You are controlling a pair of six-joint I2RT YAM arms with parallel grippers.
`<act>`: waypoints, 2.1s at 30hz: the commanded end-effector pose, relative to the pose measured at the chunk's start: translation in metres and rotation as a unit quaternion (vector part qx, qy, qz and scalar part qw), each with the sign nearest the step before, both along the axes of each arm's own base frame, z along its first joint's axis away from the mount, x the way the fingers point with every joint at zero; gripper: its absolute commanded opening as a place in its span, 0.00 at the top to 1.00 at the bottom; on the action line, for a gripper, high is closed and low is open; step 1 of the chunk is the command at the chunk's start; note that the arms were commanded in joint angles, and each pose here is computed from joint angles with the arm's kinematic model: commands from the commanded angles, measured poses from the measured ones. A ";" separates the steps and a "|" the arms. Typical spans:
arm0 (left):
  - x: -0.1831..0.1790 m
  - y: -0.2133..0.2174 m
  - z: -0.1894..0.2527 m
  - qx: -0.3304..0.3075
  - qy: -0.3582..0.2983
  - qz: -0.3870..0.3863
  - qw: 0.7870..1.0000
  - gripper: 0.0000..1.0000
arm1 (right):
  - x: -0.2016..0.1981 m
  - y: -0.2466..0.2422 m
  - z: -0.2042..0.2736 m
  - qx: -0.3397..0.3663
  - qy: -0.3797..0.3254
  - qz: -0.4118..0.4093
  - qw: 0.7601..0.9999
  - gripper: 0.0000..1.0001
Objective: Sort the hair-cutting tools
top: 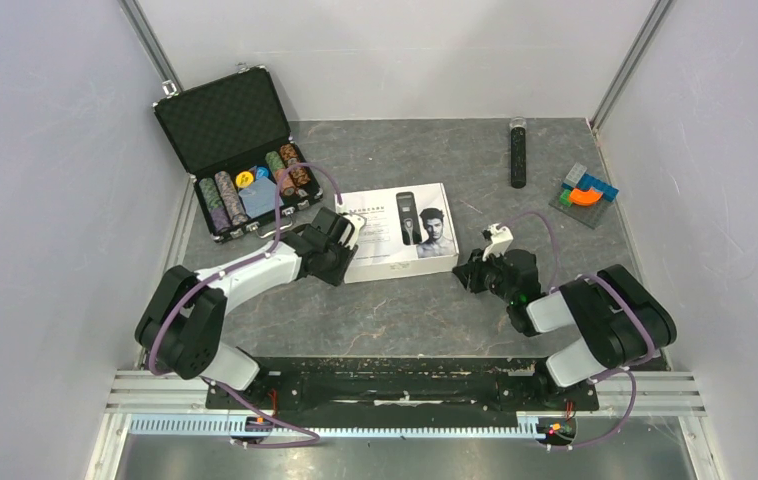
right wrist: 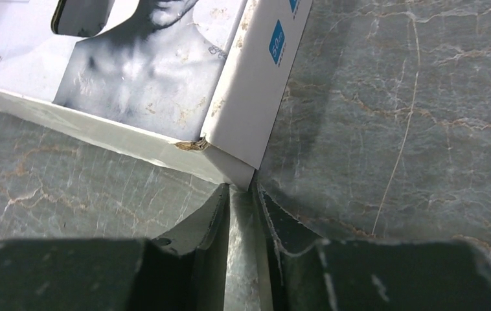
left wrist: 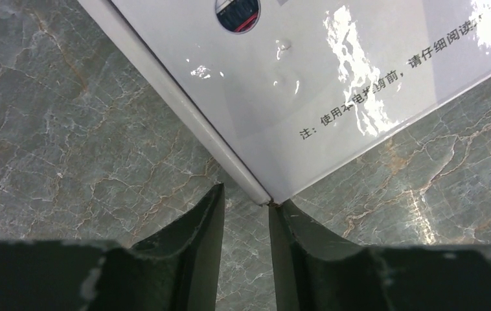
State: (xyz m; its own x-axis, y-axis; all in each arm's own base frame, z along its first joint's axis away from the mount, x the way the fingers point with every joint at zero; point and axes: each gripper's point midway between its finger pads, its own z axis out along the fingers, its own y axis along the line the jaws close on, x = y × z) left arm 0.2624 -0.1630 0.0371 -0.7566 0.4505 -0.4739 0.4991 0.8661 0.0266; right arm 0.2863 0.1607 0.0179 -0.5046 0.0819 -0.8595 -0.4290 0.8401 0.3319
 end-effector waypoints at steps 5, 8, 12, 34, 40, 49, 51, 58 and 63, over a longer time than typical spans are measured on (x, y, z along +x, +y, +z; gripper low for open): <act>0.020 -0.010 0.020 -0.027 -0.037 0.029 0.999 0.50 | 0.013 -0.018 -0.020 -0.025 0.055 -0.069 0.996 0.84; 0.021 -0.011 0.024 -0.033 -0.042 0.034 0.998 0.45 | 0.014 -0.024 -0.022 -0.028 0.067 -0.084 0.994 0.84; 0.022 -0.012 0.032 -0.044 -0.049 0.042 0.997 0.42 | 0.014 -0.030 -0.014 -0.032 0.061 -0.097 0.993 0.81; -0.002 0.063 0.229 -0.140 -0.310 0.174 0.924 0.00 | 0.003 -0.147 0.191 -0.093 -0.182 -0.341 0.918 0.23; -0.031 0.115 0.285 -0.174 -0.418 0.248 0.857 0.00 | -0.025 -0.171 0.246 -0.093 -0.267 -0.373 0.884 0.04; -0.067 0.161 0.289 -0.222 -0.490 0.315 0.782 0.00 | -0.058 -0.199 0.270 -0.134 -0.322 -0.406 0.845 0.02; -0.071 0.167 0.285 -0.234 -0.500 0.326 0.768 0.00 | -0.063 -0.204 0.267 -0.134 -0.326 -0.418 0.837 0.02; -0.070 0.166 0.262 -0.241 -0.499 0.332 0.763 0.00 | -0.068 -0.212 0.248 -0.120 -0.325 -0.443 0.827 0.02; -0.056 0.144 0.255 -0.241 -0.473 0.301 0.792 0.00 | -0.061 -0.198 0.249 -0.116 -0.327 -0.408 0.844 0.02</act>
